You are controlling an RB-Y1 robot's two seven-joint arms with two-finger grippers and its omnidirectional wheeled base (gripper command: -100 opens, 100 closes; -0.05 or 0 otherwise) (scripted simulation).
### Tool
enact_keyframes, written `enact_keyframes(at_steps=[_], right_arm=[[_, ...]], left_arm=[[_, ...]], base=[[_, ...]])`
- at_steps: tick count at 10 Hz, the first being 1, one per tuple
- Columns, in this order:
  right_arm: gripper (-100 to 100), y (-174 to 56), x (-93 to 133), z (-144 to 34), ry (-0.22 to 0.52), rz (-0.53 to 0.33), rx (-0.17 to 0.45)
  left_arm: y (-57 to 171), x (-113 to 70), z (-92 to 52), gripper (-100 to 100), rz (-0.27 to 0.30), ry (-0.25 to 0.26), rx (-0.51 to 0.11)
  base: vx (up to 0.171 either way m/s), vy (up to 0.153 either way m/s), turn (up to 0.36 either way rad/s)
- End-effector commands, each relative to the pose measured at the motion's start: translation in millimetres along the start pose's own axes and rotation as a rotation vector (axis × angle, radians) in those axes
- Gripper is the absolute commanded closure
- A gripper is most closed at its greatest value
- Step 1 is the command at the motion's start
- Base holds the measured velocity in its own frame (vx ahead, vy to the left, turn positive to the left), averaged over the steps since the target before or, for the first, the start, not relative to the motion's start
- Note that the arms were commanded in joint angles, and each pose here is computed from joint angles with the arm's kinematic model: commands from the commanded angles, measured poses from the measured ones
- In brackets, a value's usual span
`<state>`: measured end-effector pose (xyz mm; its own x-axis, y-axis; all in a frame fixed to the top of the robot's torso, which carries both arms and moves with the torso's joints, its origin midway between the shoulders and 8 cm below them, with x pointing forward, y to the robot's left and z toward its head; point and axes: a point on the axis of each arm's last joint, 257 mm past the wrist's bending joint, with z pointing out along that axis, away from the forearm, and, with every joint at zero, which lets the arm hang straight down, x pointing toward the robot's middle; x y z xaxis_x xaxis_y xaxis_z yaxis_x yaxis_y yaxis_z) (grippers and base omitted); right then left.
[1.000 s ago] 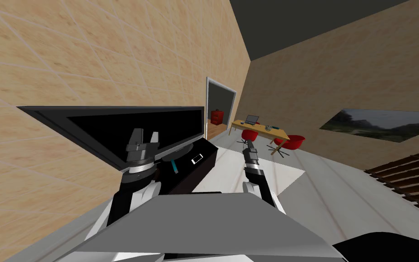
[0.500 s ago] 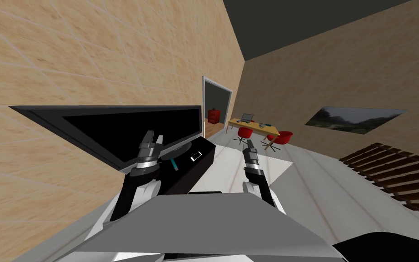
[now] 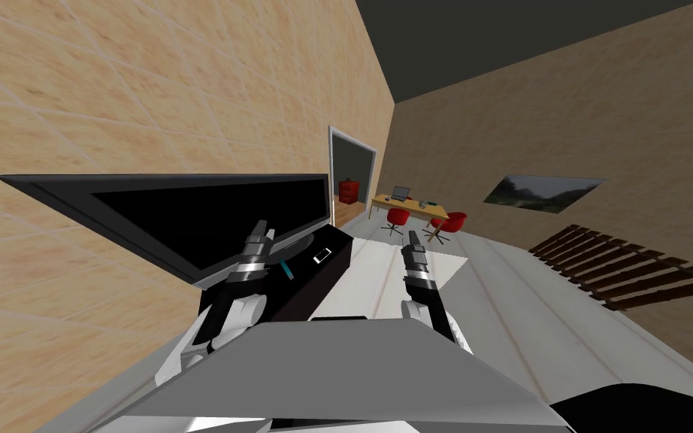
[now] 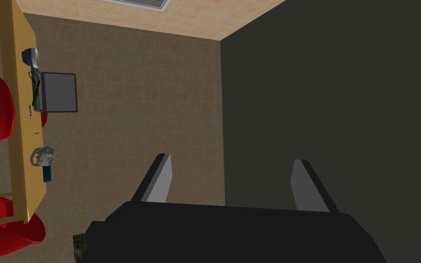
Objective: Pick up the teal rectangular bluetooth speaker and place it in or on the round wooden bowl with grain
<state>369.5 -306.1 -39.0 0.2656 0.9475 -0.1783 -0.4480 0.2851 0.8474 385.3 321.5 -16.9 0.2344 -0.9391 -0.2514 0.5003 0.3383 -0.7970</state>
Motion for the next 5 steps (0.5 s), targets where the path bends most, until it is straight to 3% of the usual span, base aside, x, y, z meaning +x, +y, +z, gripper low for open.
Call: enact_keyframes(at_steps=[1,2,3,4,5], right_arm=[[0,0.0,0.0,0.0,0.0,0.0,0.0],[0,-0.1,-0.1,-0.1,0.0,0.0,0.0],[0,0.0,0.0,0.0,0.0,0.0,0.0],[0,-0.1,-0.1,-0.1,0.0,0.0,0.0],[0,0.0,0.0,0.0,0.0,0.0,0.0]], left_arm=[[16.6,-0.6,1.1,-100,0.012,0.009,-0.045],[37.8,-0.9,2.0,-100,0.028,0.022,-0.097],[41.2,-0.7,1.1,-100,0.029,0.023,-0.106],[66.4,-1.4,0.2,-100,0.047,0.037,-0.168],[67.2,-1.2,0.1,-100,0.047,0.038,-0.171]], base=[[-0.083,0.028,-0.076],[-0.082,0.024,-0.117],[-0.06,0.017,-0.07],[-0.061,0.012,-0.163],[-0.055,0.017,-0.065]])
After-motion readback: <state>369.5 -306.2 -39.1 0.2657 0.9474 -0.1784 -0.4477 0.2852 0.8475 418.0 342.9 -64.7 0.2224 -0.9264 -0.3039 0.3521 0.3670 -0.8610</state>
